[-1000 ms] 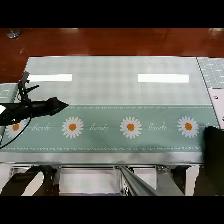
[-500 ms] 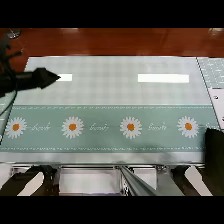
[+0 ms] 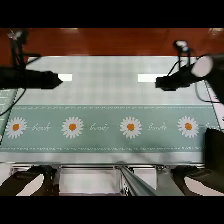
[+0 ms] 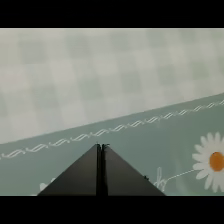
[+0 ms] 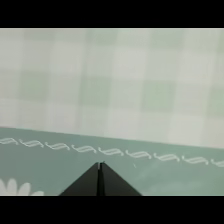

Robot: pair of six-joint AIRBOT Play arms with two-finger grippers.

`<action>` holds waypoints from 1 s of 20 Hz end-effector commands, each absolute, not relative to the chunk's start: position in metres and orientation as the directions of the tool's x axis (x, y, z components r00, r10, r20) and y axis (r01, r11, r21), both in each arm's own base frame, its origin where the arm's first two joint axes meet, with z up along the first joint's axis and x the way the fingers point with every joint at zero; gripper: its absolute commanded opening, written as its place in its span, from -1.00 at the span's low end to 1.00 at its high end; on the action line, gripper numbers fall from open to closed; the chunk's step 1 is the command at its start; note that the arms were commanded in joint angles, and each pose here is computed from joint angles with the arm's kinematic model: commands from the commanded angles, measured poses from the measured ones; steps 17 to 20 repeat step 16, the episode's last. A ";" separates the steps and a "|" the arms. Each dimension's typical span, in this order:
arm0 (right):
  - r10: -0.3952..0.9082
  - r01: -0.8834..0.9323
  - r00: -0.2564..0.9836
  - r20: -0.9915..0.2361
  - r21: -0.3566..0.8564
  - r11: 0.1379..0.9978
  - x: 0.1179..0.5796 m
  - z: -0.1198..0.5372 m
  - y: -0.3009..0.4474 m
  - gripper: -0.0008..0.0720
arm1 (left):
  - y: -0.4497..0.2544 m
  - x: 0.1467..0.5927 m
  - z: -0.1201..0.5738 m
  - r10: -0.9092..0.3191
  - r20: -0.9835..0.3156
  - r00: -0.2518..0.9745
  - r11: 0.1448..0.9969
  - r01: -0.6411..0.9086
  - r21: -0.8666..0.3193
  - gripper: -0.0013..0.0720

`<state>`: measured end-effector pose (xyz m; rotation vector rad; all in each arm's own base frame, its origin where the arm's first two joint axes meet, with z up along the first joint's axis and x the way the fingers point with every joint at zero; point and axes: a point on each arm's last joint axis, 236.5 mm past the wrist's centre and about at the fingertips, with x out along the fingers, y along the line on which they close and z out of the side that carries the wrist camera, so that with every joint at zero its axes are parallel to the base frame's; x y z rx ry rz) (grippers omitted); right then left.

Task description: Fold the shirts.

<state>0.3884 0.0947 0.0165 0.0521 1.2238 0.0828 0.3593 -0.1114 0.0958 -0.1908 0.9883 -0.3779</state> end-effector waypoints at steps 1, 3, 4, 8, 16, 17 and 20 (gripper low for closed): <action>-0.042 0.006 0.217 -0.975 -0.042 0.999 0.368 -0.044 0.086 -0.90 | -0.097 0.344 0.049 -0.322 -0.846 0.424 0.946 0.178 -0.271 -0.89; -0.022 0.020 0.231 -0.973 -0.017 1.000 0.371 -0.041 0.090 -0.90 | -0.097 0.344 0.049 -0.326 -0.846 0.422 0.945 0.178 -0.275 -0.89; -0.008 0.022 0.238 -0.971 -0.002 1.000 0.373 -0.041 0.094 -0.90 | -0.097 0.343 0.048 -0.326 -0.848 0.417 0.945 0.178 -0.276 -0.89; -0.007 0.021 0.243 -0.970 -0.002 1.000 0.374 -0.041 0.094 -0.90 | -0.098 0.341 0.047 -0.326 -0.852 0.410 0.944 0.179 -0.276 -0.89; -0.007 0.021 0.243 -0.970 -0.002 1.000 0.374 -0.041 0.094 -0.90 | -0.098 0.341 0.047 -0.326 -0.852 0.410 0.944 0.179 -0.276 -0.89; -0.007 0.021 0.243 -0.970 -0.002 1.000 0.374 -0.041 0.094 -0.90 | -0.098 0.341 0.047 -0.326 -0.852 0.410 0.944 0.179 -0.276 -0.89; -0.007 0.021 0.243 -0.970 -0.002 1.000 0.374 -0.041 0.094 -0.90 | -0.098 0.341 0.047 -0.326 -0.852 0.410 0.944 0.179 -0.276 -0.89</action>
